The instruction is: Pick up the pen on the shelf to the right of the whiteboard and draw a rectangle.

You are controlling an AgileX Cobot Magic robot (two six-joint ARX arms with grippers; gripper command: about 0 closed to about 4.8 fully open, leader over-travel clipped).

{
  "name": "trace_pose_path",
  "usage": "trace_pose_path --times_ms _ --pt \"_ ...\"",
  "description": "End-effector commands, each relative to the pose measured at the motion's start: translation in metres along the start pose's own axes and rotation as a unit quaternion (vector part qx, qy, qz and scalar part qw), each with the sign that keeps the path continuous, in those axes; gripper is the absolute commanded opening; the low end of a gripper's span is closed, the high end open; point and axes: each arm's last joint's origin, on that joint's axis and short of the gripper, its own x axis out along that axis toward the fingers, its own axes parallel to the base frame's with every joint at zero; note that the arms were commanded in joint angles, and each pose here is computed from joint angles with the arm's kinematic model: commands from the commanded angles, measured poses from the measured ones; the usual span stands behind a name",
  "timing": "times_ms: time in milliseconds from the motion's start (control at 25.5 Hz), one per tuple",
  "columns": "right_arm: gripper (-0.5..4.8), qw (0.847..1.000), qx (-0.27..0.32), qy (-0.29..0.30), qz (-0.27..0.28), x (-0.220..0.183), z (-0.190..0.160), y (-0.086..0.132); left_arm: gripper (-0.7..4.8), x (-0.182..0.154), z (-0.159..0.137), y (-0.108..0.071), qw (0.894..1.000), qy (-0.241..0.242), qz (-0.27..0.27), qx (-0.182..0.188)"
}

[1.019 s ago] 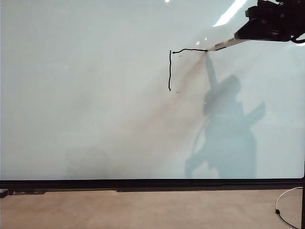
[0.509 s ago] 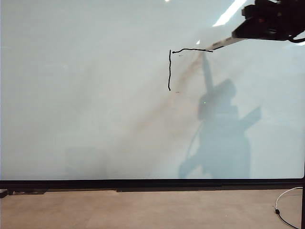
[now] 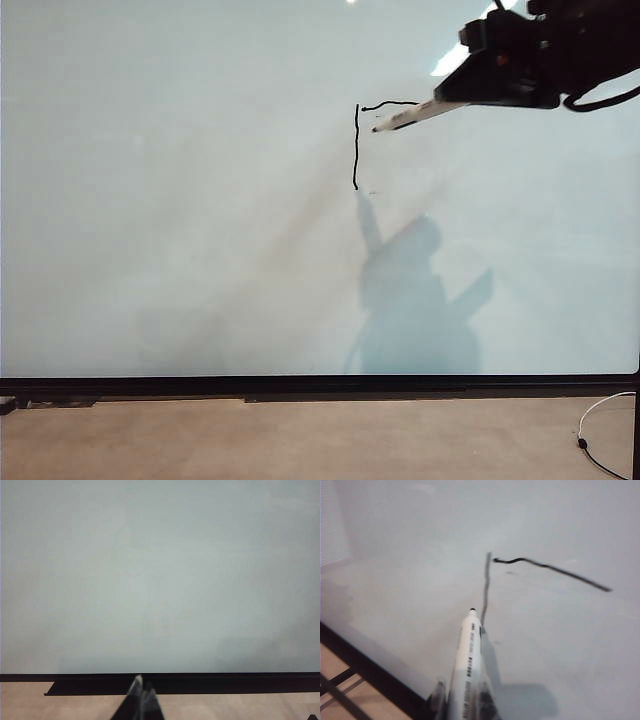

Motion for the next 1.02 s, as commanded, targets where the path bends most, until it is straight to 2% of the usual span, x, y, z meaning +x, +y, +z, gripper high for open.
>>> trace_pose_path --times_ms 39,588,1019 --pt "-0.06 1.0 0.009 -0.013 0.001 0.007 -0.003 0.001 -0.04 0.0 0.001 0.0 1.0 -0.004 0.0 0.002" --pt "-0.06 0.999 0.044 -0.006 -0.001 0.034 -0.035 -0.001 -0.04 0.0 0.002 0.0 1.0 -0.004 0.0 0.002" --pt "-0.05 0.999 0.045 0.0 -0.006 0.046 -0.037 -0.005 -0.04 0.0 0.002 0.0 1.0 -0.005 0.0 0.002"
